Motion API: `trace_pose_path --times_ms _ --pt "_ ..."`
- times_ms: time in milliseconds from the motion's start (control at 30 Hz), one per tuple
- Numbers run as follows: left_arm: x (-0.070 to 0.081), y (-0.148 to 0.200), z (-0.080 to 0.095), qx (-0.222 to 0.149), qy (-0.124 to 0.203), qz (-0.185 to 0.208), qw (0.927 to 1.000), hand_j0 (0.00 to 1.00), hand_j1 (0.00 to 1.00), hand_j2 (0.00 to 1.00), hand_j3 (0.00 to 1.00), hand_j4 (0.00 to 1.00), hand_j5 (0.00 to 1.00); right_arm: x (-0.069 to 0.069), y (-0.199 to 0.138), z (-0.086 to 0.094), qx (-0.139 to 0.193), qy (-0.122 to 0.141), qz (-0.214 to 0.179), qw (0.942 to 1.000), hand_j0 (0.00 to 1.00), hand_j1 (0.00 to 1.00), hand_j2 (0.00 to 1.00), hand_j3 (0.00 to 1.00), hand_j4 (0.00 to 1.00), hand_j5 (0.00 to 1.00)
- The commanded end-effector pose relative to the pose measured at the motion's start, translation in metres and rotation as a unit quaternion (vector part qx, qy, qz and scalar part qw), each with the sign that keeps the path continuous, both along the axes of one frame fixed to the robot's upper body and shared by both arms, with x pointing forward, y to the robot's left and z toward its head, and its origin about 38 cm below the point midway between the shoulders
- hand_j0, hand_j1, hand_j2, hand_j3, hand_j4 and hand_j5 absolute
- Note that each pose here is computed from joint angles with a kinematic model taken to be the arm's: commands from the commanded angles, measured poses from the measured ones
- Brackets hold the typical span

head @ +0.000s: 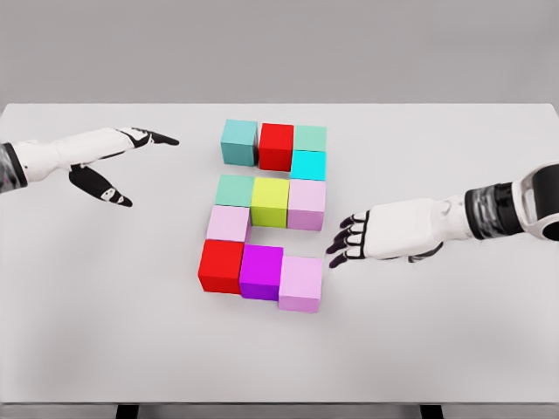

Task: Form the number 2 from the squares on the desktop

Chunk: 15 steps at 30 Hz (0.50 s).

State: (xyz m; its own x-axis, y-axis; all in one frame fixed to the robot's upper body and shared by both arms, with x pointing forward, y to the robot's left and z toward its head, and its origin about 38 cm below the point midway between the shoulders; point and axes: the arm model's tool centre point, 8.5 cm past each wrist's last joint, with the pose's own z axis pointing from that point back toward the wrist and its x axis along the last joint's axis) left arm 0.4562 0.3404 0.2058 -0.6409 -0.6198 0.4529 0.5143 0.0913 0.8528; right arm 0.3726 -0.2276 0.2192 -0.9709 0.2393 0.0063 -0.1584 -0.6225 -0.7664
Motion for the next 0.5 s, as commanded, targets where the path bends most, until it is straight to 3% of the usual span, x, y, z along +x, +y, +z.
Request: trace_pose_path --times_ms 0,100,167,233,467 --pt "0.0 0.001 0.001 -0.004 0.0 0.002 1.0 1.0 1.0 1.0 1.0 1.0 1.0 0.007 -0.006 0.001 0.003 0.0 -0.015 0.9999 1.0 1.0 1.0 1.0 1.0 1.0" --pt "0.0 0.001 0.001 -0.003 0.001 0.002 1.0 1.0 1.0 1.0 1.0 1.0 1.0 0.027 -0.025 0.012 0.016 -0.005 -0.059 0.9981 1.0 1.0 1.0 1.0 1.0 1.0" --pt "0.0 0.001 0.001 -0.003 0.0 0.003 1.0 1.0 1.0 1.0 1.0 1.0 1.0 0.04 -0.038 0.029 0.056 0.006 -0.094 0.9939 1.0 1.0 1.0 1.0 1.0 1.0" --pt "0.0 0.002 0.001 -0.002 0.001 0.004 1.0 1.0 1.0 1.0 1.0 1.0 1.0 0.056 -0.059 0.035 0.07 0.006 -0.136 0.9882 1.0 1.0 1.0 1.0 1.0 1.0" --pt "0.0 0.002 0.001 -0.002 0.0 0.003 1.0 1.0 1.0 1.0 1.0 1.0 1.0 0.058 -0.062 0.036 0.073 0.008 -0.141 0.9873 1.0 1.0 1.0 1.0 1.0 1.0"
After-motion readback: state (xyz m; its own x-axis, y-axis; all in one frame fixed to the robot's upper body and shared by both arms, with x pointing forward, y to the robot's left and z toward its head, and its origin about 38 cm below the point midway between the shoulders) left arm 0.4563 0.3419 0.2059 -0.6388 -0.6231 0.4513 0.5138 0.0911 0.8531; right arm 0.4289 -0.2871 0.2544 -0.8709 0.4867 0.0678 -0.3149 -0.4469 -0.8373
